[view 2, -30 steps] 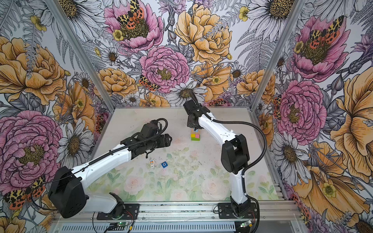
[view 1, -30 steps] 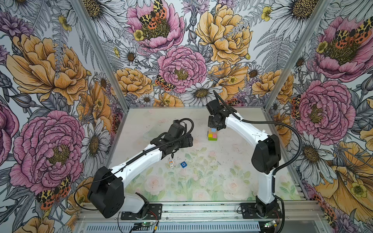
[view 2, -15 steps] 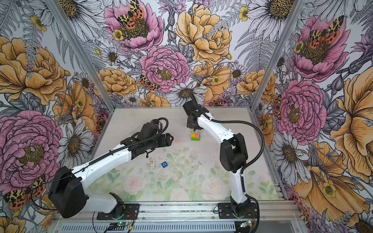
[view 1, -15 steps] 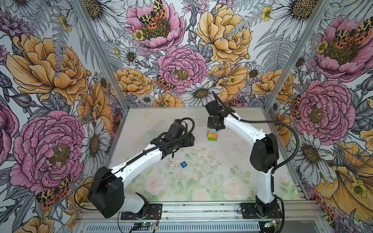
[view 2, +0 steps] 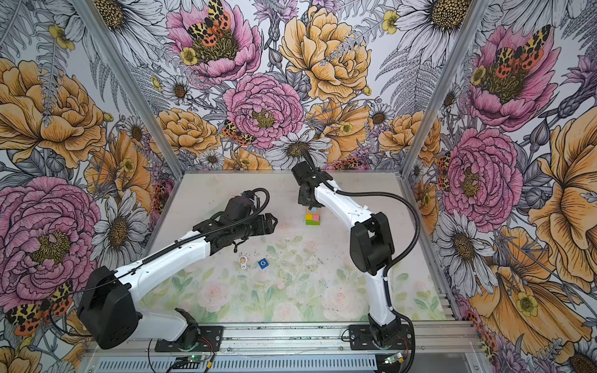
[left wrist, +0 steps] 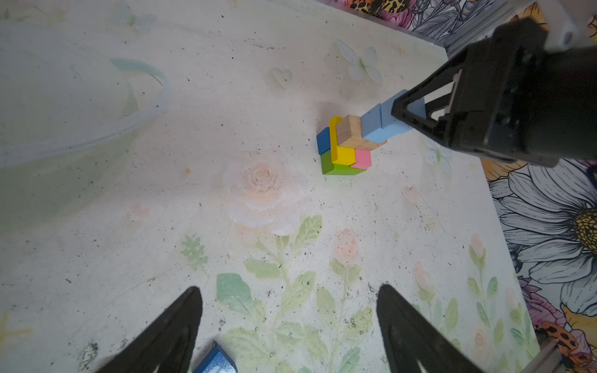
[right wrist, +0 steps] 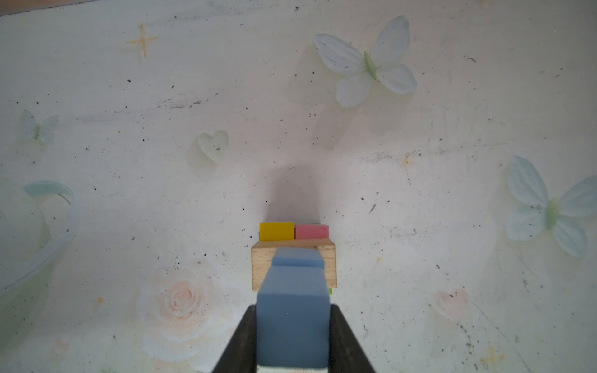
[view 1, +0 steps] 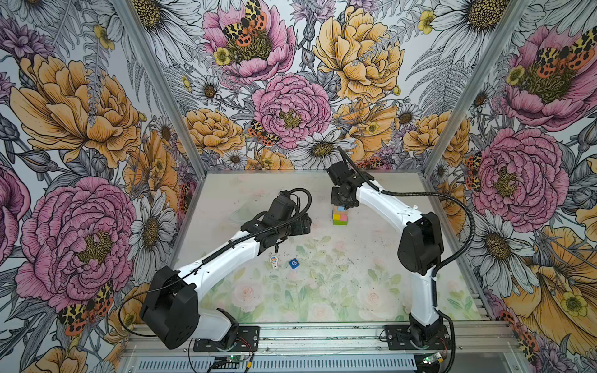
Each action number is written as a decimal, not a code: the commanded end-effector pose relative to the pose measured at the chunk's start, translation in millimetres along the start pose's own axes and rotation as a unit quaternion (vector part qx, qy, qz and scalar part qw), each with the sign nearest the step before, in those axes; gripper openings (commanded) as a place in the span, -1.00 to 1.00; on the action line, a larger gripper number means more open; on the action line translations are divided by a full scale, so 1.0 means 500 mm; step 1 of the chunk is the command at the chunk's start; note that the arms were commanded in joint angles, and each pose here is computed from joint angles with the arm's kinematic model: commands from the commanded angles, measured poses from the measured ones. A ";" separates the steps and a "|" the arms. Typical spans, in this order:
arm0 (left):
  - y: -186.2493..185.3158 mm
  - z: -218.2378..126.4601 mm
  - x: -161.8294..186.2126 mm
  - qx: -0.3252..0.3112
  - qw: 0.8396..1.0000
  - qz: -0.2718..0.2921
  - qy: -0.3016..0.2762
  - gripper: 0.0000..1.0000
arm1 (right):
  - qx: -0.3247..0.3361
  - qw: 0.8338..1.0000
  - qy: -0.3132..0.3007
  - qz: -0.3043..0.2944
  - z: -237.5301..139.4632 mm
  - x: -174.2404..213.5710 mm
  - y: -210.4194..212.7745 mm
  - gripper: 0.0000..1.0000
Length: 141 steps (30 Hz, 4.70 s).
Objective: Build the wood block tower
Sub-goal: 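Lower the light-blue cube onto the wooden block beside the other cube, then open the right gripper and raise it away from the tower, then move the right gripper over the blue G cube near the figurine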
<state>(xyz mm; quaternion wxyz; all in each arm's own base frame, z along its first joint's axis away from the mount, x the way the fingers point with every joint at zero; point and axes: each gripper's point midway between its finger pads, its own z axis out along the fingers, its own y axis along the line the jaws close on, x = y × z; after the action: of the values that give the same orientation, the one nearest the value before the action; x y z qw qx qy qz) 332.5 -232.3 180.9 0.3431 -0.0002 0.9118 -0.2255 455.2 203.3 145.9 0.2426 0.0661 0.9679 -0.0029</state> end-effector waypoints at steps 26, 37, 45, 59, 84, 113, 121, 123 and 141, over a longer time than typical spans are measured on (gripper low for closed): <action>-0.006 0.000 -0.013 0.013 1.000 0.002 -0.007 0.69 | -0.001 1.000 -0.009 0.014 0.009 -0.025 -0.006 -0.46; -0.009 -0.004 -0.016 0.016 1.000 0.001 -0.009 0.67 | -0.003 1.000 -0.009 0.015 0.008 -0.027 -0.007 -0.45; -0.006 -0.002 -0.016 0.013 1.000 0.002 -0.009 0.65 | -0.007 1.000 -0.006 0.016 0.011 -0.024 -0.004 -0.45; -0.005 -0.002 -0.013 0.012 1.000 0.002 -0.008 0.65 | -0.011 1.000 -0.004 0.017 0.013 -0.022 -0.001 -0.34; 0.015 -0.037 -0.027 -0.002 0.999 -0.002 -0.033 0.68 | -0.042 0.996 -0.078 0.021 -0.127 -0.084 -0.014 0.15; 0.121 -0.229 0.206 -0.030 0.994 -0.078 -0.067 0.69 | -0.216 0.973 -0.027 -0.073 -0.279 0.286 0.024 0.09; 0.150 -0.207 0.267 -0.054 0.993 -0.091 -0.047 0.66 | -0.227 0.969 -0.005 -0.093 -0.239 0.362 0.042 0.08; 0.160 -0.200 0.278 -0.064 0.992 -0.095 -0.044 0.66 | -0.227 0.969 0.002 -0.098 -0.224 0.375 0.051 0.08; 0.199 -0.181 0.313 -0.097 0.987 -0.120 -0.036 0.63 | -0.223 0.959 0.034 -0.174 -0.110 0.430 0.184 0.08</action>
<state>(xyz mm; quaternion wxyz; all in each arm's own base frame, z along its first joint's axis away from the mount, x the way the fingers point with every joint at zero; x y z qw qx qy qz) 171.5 -137.7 106.6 0.3378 -0.1393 0.9119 -0.1868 244.4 296.9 82.2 0.1905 -0.1383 0.9606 0.1481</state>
